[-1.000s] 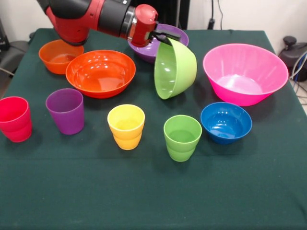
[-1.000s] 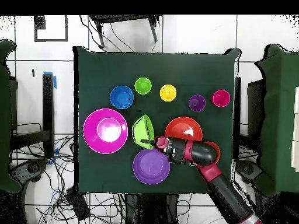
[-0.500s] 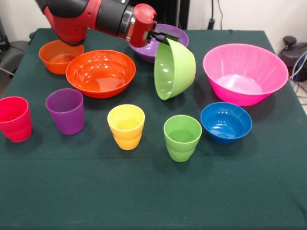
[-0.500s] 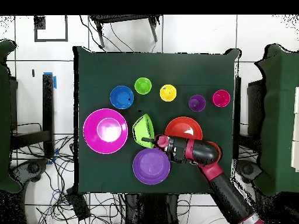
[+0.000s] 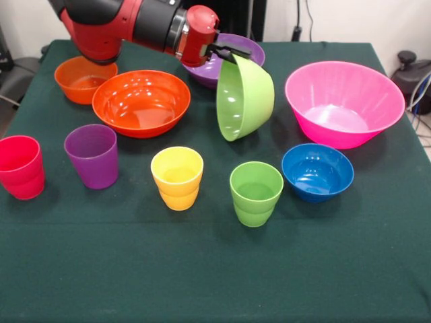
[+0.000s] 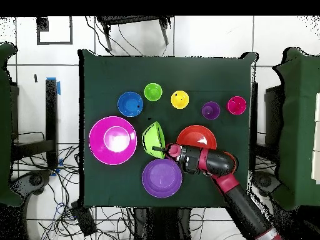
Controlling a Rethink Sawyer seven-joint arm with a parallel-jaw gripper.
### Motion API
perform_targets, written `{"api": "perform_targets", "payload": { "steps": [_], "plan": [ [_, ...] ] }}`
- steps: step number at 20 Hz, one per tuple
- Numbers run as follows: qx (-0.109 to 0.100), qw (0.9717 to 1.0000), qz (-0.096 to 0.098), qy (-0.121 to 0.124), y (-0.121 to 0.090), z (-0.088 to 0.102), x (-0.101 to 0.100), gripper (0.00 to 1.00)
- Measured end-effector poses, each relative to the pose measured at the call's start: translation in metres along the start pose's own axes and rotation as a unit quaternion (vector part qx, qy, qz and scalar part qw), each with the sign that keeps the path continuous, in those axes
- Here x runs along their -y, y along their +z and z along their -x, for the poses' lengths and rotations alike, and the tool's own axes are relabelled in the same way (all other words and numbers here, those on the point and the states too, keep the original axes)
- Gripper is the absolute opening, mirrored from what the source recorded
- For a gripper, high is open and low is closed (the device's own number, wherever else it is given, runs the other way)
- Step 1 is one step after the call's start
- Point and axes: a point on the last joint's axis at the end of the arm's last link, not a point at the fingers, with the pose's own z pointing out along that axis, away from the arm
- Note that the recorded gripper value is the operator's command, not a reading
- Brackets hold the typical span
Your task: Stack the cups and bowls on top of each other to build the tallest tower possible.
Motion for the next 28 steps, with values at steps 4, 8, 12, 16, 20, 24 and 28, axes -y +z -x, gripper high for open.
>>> {"api": "perform_targets", "payload": {
  "steps": [4, 8, 12, 16, 20, 24, 28],
  "plan": [
    [-0.001, 1.0, 0.0, 0.0, -0.001, 0.0, 0.0, 0.0],
    [-0.01, 0.9999, 0.0, 0.001, -0.003, 0.001, 0.002, 0.0],
    [-0.023, 0.9997, 0.0, 0.002, -0.007, 0.002, 0.004, 0.0],
    [-0.026, 0.9996, 0.002, 0.001, -0.009, 0.003, 0.005, 0.0],
    [-0.032, 0.9995, 0.006, 0.0, -0.009, 0.005, 0.006, 0.0],
    [-0.043, 0.9991, 0.006, 0.002, -0.012, 0.006, 0.008, 0.0],
    [-0.056, 0.9984, 0.008, -0.004, -0.017, 0.008, 0.009, 0.0]
  ]
}}
